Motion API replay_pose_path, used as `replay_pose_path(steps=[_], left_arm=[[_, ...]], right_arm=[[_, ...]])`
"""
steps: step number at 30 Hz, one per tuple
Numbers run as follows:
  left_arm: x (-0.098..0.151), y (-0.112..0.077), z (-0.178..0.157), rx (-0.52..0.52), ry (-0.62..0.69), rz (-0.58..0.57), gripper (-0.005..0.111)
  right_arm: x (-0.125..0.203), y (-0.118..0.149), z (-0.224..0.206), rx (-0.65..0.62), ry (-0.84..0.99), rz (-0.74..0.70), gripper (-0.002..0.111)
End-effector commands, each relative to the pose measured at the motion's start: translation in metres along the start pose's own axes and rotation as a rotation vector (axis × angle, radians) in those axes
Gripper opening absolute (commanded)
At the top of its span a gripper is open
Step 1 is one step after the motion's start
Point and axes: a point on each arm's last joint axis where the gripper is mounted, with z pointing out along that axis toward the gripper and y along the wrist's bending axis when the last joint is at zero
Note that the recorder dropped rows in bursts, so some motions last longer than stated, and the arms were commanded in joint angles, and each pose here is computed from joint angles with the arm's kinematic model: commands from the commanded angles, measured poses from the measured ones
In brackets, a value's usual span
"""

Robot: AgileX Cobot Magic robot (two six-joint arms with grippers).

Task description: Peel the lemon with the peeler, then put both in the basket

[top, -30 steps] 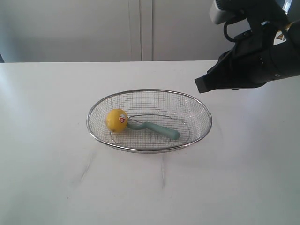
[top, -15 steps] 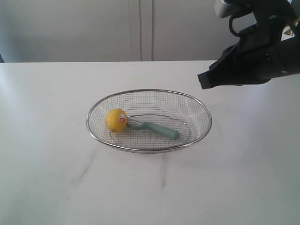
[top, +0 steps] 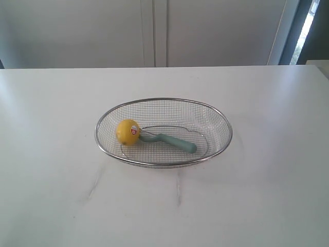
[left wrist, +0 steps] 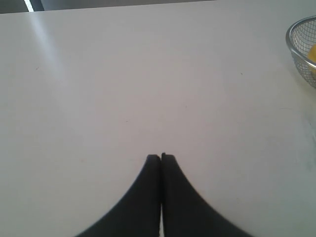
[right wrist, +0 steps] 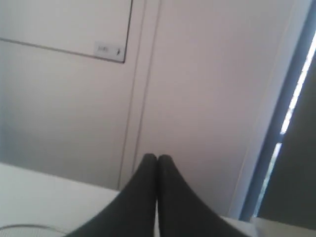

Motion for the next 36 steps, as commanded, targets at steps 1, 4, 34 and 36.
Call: replay_pose_path(steps=[1,4,34,36], left_arm=[[0.001,0.000,0.000,0.001,0.001,-0.009,0.001],[0.001,0.000,0.000,0.001,0.001,-0.009,0.001],[0.001,0.000,0.000,0.001,0.001,-0.009,0.001],[0.001,0.000,0.000,0.001,0.001,-0.009,0.001]], right_arm=[[-0.008,0.003,-0.048,0.056,-0.146,-0.018,0.000],[-0.008,0.006,-0.070,0.061,-0.209,-0.024,0.000],[0.170,0.014,-0.016,0.034,0.196,0.023,0.000],[0.183,0.016,-0.020,0.034,0.199,0.024,0.000]])
